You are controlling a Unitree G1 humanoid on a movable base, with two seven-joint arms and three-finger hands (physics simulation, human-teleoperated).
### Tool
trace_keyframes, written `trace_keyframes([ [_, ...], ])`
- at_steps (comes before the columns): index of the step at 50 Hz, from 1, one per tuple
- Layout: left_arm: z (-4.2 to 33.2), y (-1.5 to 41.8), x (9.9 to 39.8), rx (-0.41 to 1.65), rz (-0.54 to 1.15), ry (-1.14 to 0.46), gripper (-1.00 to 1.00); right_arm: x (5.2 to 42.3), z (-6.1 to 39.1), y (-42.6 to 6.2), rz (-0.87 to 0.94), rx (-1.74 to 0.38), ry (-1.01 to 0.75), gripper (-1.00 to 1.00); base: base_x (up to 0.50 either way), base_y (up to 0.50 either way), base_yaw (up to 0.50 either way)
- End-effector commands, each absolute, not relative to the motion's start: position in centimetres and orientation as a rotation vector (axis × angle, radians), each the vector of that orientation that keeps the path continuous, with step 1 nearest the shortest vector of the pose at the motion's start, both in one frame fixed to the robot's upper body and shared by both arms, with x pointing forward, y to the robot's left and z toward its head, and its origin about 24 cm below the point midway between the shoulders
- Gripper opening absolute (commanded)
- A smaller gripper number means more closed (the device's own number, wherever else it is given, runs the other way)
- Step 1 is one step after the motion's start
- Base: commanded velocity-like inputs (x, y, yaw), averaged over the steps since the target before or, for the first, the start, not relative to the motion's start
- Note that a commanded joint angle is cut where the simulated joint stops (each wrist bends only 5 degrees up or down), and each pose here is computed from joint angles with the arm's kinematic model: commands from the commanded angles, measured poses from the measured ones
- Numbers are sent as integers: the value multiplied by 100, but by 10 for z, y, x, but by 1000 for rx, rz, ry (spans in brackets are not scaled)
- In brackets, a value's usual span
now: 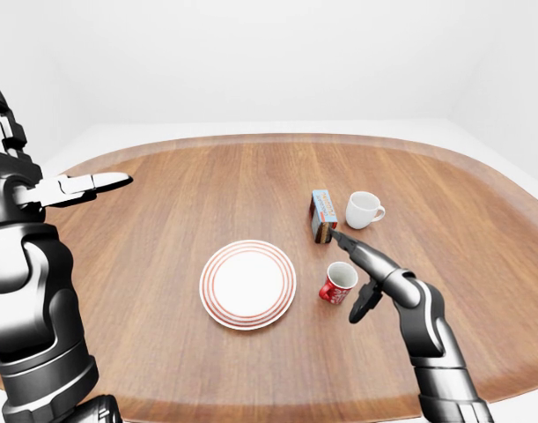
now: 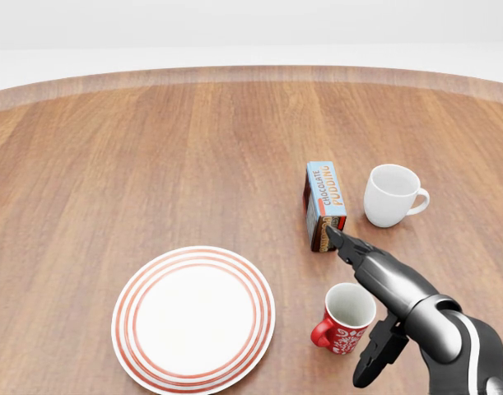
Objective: Pick up the red mug and put it on the plate
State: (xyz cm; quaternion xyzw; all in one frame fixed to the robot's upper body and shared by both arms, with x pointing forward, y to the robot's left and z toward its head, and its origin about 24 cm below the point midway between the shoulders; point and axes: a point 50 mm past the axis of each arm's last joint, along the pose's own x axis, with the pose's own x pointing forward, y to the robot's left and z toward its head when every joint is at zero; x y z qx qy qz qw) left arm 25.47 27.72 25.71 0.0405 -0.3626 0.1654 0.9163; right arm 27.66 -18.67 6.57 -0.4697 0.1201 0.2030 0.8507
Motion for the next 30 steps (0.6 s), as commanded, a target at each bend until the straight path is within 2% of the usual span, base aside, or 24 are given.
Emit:
trace_keyframes([
  [1, 258, 277, 255, 81, 341, -747, 100, 286, 61, -189, 429, -1006, 272, 100, 0, 0, 0],
  [30, 251, 280, 257, 82, 346, -718, 100, 288, 35, -185, 455, -1027, 314, 100, 0, 0, 0],
])
